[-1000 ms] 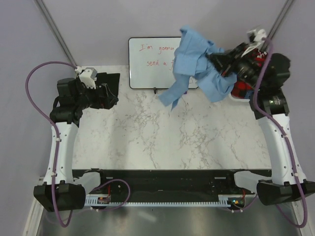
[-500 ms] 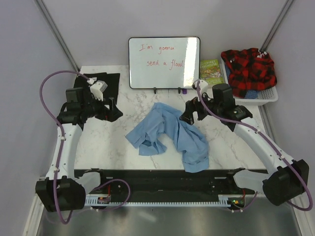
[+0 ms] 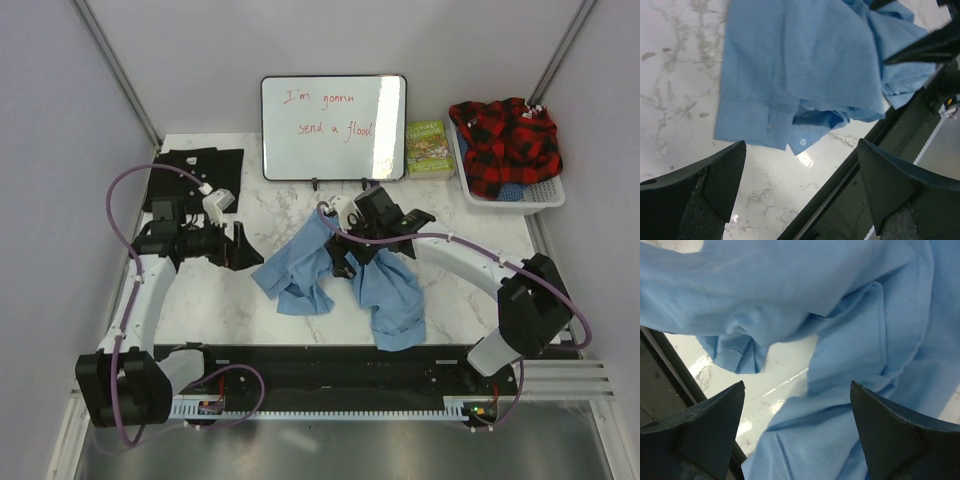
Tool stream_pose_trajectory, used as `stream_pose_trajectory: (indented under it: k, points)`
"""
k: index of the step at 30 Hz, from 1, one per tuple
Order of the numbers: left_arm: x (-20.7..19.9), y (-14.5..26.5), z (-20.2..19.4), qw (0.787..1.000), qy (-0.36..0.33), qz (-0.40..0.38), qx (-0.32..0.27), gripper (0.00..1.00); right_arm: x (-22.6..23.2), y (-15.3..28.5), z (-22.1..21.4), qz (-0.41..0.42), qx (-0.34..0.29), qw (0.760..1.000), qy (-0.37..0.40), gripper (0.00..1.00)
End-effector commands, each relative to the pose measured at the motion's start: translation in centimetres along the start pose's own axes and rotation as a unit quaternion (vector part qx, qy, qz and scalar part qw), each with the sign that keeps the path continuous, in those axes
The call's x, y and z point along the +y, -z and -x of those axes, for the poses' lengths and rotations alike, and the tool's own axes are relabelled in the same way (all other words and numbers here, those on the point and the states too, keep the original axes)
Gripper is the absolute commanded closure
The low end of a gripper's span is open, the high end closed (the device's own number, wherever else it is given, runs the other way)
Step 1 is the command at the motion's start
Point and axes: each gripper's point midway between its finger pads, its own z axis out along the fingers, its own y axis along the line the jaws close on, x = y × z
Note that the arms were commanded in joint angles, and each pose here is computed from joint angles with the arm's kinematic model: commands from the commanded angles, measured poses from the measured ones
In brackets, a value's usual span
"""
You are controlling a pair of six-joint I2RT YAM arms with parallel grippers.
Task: Fold and stack the long sleeve shirts
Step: Move the shirt to the center of the board
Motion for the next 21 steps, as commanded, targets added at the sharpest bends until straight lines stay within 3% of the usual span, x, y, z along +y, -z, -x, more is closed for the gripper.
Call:
stream_pose_trajectory:
  k: [1, 5, 9, 12, 13, 14, 16, 17, 18, 19, 21]
  points:
    - [-4.3, -0.4, 0.3, 0.992, -0.119, -0.039, 0.006, 0.01, -3.3, 3.6, -0.5, -0.057, 0.011, 0.998, -0.002, 0.06]
    - [-5.4, -3.6, -0.1, 0.985, -0.164, -0.034, 0.046, 0.00, -4.8, 6.8, -5.6, -0.091, 0.074, 0.993, 0.002, 0.02]
    - [-5.6, -6.9, -0.5, 0.970, -0.228, 0.002, 0.083, 0.01, -4.5, 6.9, -10.5, -0.094, 0.131, 0.987, -0.014, 0.02]
    - [-5.3, -9.0, -1.6, 0.961, -0.246, 0.014, 0.129, 0.19, -5.4, 6.5, -10.9, -0.101, 0.137, 0.985, -0.031, 0.04]
    - [-5.0, -9.2, -1.5, 0.959, -0.246, 0.020, 0.136, 0.46, -5.8, 6.4, -11.0, -0.107, 0.141, 0.984, -0.031, 0.06]
    - [-4.5, -9.1, -1.6, 0.958, -0.245, 0.033, 0.145, 0.63, -6.9, 6.4, -11.3, -0.120, 0.155, 0.980, -0.020, 0.27]
    - [-2.7, -7.8, -1.3, 0.952, -0.252, 0.076, 0.158, 0.98, -8.9, 7.5, -11.7, -0.140, 0.170, 0.975, -0.024, 0.57]
    - [-1.2, -6.6, -0.6, 0.954, -0.241, 0.098, 0.149, 0.98, -10.1, 8.3, -11.0, -0.149, 0.166, 0.975, -0.013, 0.81]
    - [-0.7, -4.8, -0.1, 0.952, -0.251, 0.105, 0.141, 0.98, -11.6, 9.6, -11.0, -0.162, 0.163, 0.973, -0.021, 0.92]
    - [0.9, -3.1, 1.2, 0.954, -0.240, 0.126, 0.127, 0.98, -12.0, 10.4, -10.9, -0.165, 0.167, 0.972, -0.020, 1.00]
    - [1.9, -1.2, 1.9, 0.948, -0.258, 0.136, 0.128, 0.98, -13.2, 11.7, -9.4, -0.172, 0.155, 0.973, 0.010, 1.00]
